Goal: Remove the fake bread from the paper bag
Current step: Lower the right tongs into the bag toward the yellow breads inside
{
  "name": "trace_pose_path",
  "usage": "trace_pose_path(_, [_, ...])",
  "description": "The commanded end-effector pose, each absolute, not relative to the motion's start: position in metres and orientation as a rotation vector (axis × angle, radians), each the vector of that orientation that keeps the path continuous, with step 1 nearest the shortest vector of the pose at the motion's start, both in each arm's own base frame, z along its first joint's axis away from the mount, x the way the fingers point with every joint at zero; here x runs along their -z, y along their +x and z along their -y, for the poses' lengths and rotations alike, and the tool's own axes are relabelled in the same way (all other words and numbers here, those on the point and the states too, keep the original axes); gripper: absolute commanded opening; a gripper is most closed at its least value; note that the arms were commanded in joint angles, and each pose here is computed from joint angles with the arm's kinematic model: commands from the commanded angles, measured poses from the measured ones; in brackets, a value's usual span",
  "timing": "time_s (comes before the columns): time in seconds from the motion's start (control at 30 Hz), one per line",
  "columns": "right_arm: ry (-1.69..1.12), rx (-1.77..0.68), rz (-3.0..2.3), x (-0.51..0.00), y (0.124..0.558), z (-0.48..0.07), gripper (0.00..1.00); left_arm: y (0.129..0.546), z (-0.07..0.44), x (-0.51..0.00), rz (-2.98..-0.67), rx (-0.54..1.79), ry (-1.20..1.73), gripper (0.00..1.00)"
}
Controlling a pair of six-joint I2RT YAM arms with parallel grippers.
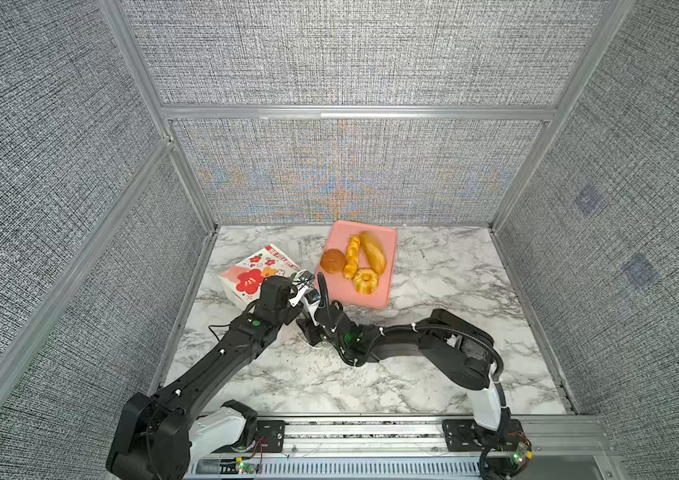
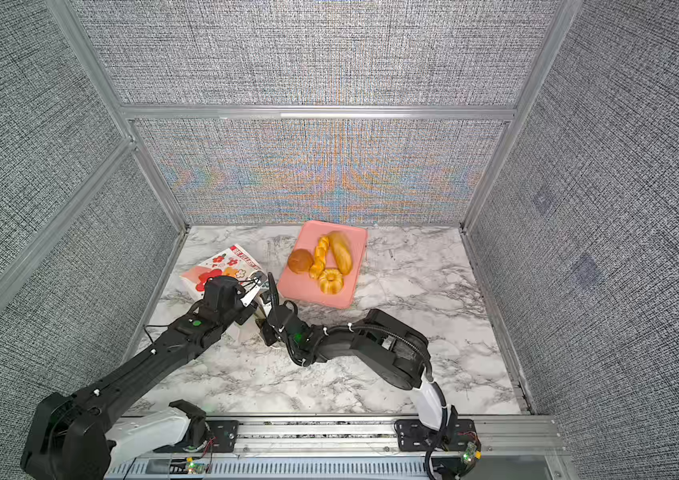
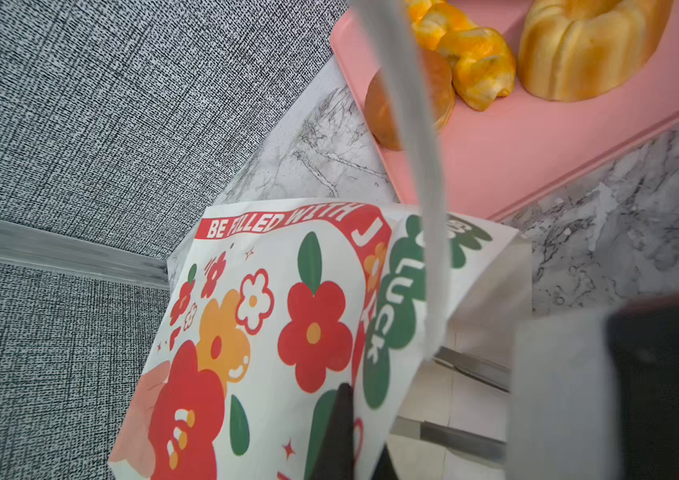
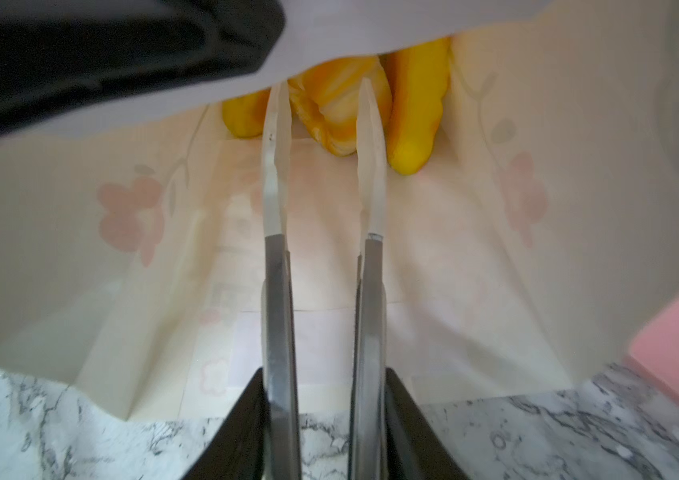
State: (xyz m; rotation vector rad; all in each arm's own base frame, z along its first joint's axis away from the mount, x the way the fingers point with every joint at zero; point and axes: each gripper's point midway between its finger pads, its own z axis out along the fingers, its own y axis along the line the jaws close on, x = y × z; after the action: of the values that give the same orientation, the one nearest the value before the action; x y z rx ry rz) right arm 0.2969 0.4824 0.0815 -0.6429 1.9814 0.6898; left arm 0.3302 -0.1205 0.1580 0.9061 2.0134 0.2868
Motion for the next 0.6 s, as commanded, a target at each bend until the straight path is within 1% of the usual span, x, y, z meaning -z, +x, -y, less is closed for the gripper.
trace_pose_path(0.0, [-0.589, -0.691, -1.921, -0.094, 0.307, -0.489, 0.45, 0.333, 0.123, -0.166, -1.991, -0.263, 0.879, 0.00])
trace_pose_path(0.13, [-0.577, -0.702, -1.929, -0.086, 0.309, -0.492, 0.47, 0.331, 0.124, -0.166, -1.983, -0.260, 0.888, 0.00])
trace_pose_path(0.37, [-0.530, -0.787, -1.934, -0.069, 0.303, -0.487, 0.46, 0.332, 0.122, -0.165, -1.977, -0.264, 0.868, 0.00])
trace_pose_path(0.57, [-0.514, -0.830, -1.927, -0.069, 0.303, -0.492, 0.46, 0.336, 0.125, -0.173, -1.961, -0.249, 0.847, 0.00])
